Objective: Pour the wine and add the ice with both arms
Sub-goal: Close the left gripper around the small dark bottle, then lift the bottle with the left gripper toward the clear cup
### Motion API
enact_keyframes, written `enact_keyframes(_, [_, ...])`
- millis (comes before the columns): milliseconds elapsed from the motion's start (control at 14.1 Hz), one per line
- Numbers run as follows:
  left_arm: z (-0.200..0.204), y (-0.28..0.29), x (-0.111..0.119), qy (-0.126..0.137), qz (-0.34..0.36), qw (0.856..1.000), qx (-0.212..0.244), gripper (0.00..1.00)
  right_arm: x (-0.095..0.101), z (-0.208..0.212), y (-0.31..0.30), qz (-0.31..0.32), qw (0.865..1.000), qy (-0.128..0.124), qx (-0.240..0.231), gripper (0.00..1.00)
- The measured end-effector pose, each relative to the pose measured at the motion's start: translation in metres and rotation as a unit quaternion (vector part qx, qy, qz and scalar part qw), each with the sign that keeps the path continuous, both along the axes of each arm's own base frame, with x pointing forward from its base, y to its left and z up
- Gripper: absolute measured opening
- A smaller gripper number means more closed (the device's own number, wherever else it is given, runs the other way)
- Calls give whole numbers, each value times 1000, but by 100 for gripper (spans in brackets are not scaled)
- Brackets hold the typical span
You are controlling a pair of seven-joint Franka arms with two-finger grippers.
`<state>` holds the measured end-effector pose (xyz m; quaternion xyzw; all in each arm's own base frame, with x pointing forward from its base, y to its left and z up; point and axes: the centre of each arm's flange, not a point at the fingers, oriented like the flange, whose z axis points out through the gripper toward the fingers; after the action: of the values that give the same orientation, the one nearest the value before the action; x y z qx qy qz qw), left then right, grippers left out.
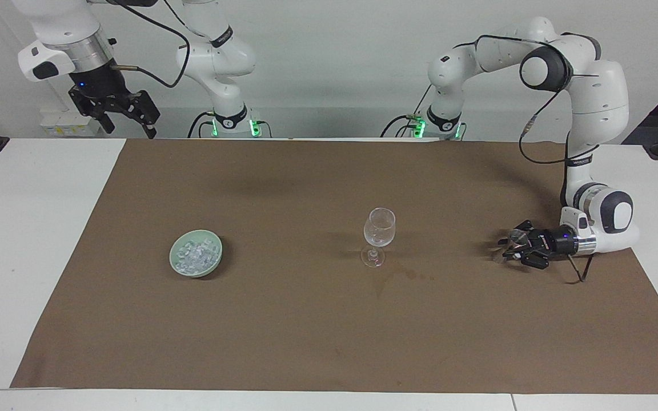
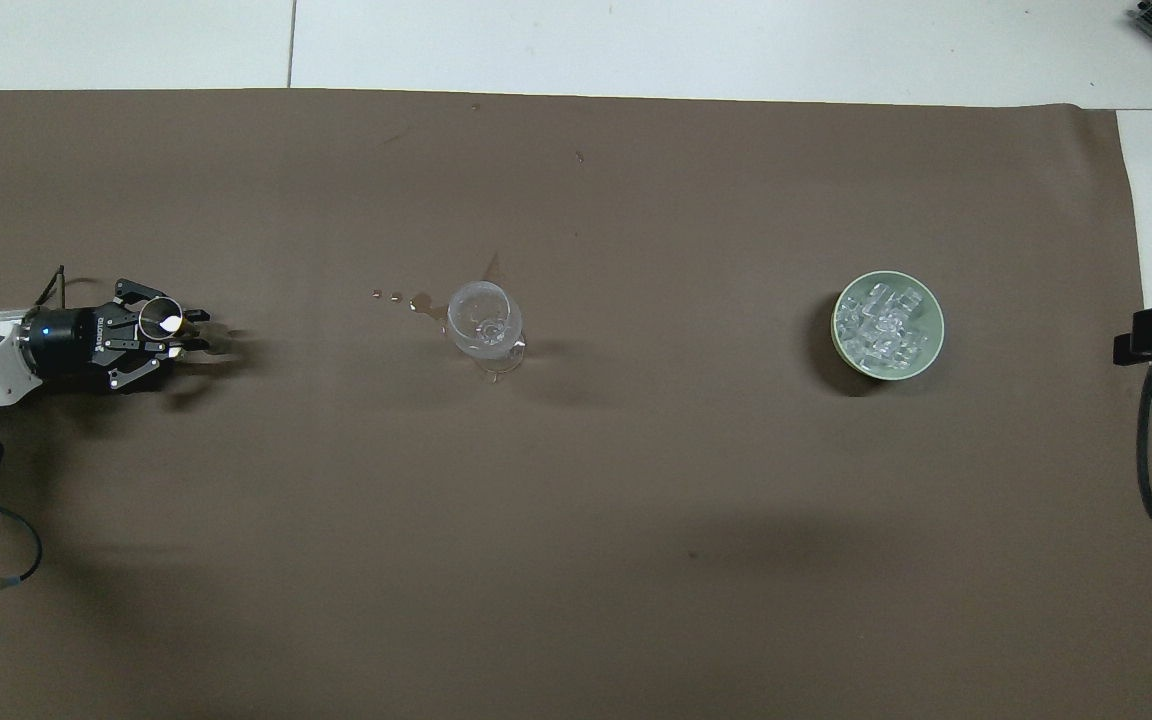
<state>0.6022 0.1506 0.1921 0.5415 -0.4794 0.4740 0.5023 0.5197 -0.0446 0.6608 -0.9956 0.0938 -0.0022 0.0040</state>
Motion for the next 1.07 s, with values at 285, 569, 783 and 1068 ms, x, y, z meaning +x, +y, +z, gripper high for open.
enact_keyframes(285, [0, 0, -1, 0, -2, 1000, -2, 22, 0, 0, 0, 0, 1000, 0, 0, 100])
enact_keyframes(569, [0, 0, -1, 0, -3, 1000, -4, 22, 0, 0, 0, 0, 1000, 0, 0, 100])
enact_keyframes(783, [4, -7, 2, -5, -8, 1000, -10, 22, 0, 0, 0, 0, 1000, 0, 0, 100])
enact_keyframes(1068, [28, -19, 13, -24, -14, 999, -19, 22, 0, 0, 0, 0, 1000, 0, 0, 100])
